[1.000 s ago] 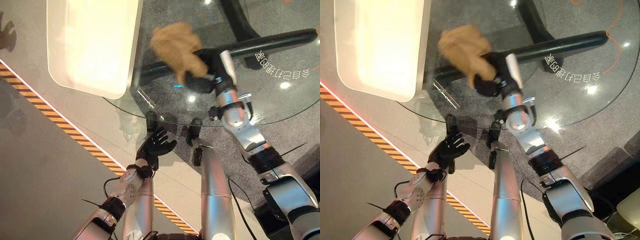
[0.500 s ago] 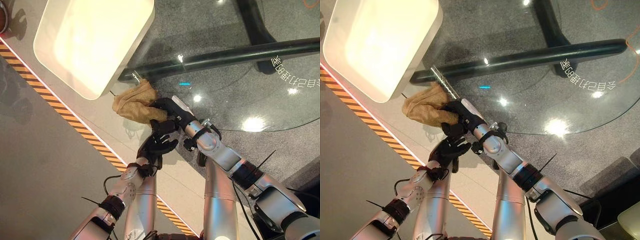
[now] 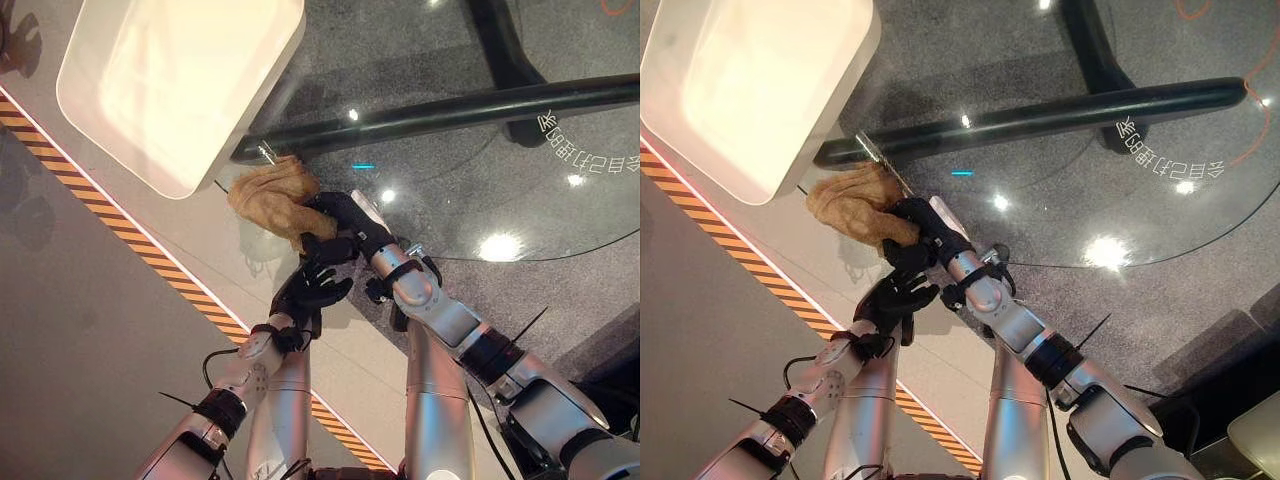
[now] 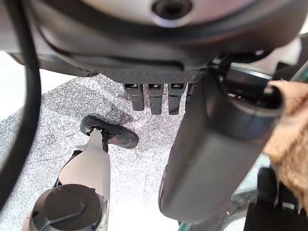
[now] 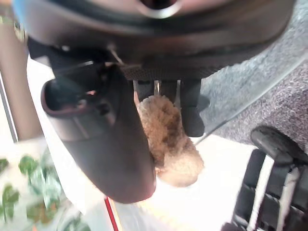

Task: Wipe the table with a cloth and put it in the basket.

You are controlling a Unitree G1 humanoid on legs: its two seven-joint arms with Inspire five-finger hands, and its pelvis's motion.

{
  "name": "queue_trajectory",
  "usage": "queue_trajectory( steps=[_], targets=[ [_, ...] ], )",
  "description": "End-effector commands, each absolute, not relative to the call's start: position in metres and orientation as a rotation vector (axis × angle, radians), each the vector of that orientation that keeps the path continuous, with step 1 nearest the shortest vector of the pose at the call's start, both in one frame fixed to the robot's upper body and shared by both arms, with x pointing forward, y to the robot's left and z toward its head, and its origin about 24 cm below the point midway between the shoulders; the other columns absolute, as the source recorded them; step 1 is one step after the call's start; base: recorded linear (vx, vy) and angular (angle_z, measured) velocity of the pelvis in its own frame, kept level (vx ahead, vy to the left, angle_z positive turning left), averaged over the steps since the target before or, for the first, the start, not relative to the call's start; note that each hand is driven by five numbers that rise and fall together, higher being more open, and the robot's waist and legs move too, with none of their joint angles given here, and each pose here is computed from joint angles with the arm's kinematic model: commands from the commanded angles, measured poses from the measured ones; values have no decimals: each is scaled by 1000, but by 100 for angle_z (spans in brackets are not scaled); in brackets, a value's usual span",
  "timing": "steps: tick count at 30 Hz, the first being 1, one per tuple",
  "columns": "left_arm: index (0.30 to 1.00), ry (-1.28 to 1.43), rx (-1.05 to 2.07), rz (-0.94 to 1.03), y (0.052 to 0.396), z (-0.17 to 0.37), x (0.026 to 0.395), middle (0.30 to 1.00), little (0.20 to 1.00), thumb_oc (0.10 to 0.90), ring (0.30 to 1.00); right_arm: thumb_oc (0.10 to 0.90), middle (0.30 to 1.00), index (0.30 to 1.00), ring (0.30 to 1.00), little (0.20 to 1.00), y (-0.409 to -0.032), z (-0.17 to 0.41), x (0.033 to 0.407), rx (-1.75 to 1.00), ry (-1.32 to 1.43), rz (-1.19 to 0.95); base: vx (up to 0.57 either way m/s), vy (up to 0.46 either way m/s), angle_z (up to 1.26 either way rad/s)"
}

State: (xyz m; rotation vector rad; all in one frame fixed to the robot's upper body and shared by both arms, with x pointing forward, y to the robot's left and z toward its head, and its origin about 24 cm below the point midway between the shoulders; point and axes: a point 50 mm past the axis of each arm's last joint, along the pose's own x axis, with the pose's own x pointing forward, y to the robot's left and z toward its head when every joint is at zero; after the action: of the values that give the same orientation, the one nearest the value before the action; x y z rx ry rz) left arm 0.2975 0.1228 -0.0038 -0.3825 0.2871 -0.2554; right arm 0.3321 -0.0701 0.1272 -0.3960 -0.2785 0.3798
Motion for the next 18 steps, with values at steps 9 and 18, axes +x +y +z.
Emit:
queue_trajectory(
  steps=[9, 18],
  targets=[
    [900, 407, -399, -245, 123, -38, 265, 900, 900, 800, 900, 100, 300, 300, 300, 200, -152, 190, 342, -132, -498, -127, 4, -7, -2],
    [900, 409, -392, -227, 132, -45, 259, 900, 900, 800, 900, 100, 300, 300, 300, 200, -189, 210, 342, -131, -539, -298, 2, -23, -3]
  ],
)
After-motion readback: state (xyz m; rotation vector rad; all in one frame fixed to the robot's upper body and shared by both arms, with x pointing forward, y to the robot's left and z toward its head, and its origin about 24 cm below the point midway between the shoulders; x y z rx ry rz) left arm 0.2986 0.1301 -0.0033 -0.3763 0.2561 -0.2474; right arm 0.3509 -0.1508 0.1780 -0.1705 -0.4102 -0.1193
